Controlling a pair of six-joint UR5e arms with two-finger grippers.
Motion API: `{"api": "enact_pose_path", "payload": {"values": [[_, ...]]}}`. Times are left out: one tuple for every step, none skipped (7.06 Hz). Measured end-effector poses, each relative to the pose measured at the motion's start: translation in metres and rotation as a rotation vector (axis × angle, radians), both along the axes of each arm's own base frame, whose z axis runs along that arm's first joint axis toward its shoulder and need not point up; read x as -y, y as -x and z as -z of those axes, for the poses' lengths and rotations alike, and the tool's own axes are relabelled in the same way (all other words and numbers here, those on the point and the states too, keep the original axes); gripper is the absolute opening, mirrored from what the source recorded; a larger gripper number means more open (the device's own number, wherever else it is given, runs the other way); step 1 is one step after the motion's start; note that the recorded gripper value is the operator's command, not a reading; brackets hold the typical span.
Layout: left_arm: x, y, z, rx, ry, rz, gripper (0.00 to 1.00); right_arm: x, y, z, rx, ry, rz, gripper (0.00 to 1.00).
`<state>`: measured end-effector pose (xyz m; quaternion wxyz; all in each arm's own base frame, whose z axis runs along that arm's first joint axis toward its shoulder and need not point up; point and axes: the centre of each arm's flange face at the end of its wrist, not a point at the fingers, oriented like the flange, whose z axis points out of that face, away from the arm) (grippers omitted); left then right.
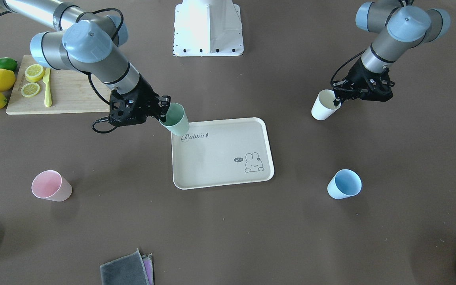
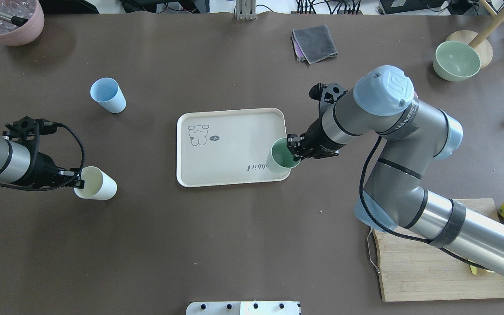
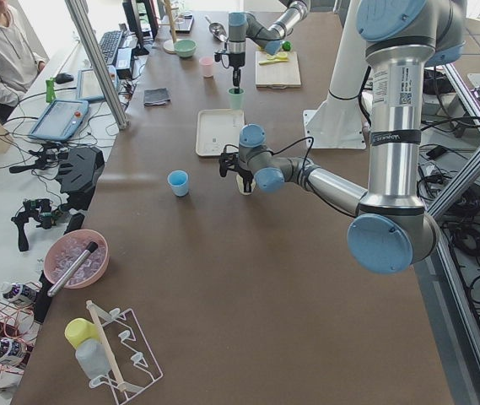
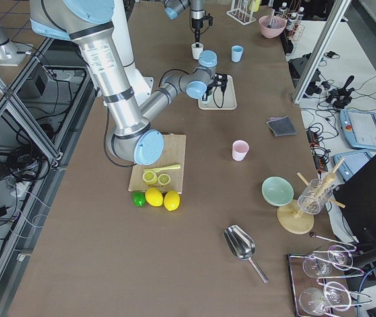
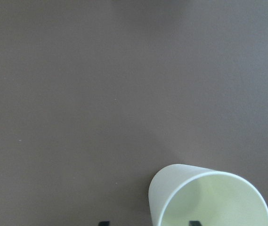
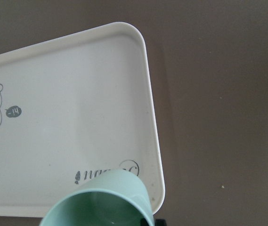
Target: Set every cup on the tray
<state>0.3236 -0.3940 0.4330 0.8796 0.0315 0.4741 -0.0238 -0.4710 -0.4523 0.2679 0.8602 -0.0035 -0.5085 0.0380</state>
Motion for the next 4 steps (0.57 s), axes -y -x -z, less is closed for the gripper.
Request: {"api": "enact_pose_path", "payload": {"values": [[0.014, -0.017, 0.034, -0.033, 0.001, 0.016, 0.0, 0.001, 0.013, 0.002, -0.01, 0.003, -0.01, 0.28], [0.032, -0.037, 0.077, -0.049, 0.011, 0.034, 0.0, 0.002, 0.022, 0.002, -0.02, 0.001, -0.016, 0.99], [0.052, -0.063, 0.12, -0.041, 0.025, 0.056, 0.0, 0.004, 0.028, 0.005, -0.022, -0.002, -0.02, 1.0], [0.065, -0.094, 0.154, -0.024, 0.035, 0.075, 0.0, 0.01, 0.024, 0.009, -0.017, -0.004, -0.022, 1.0]]}}
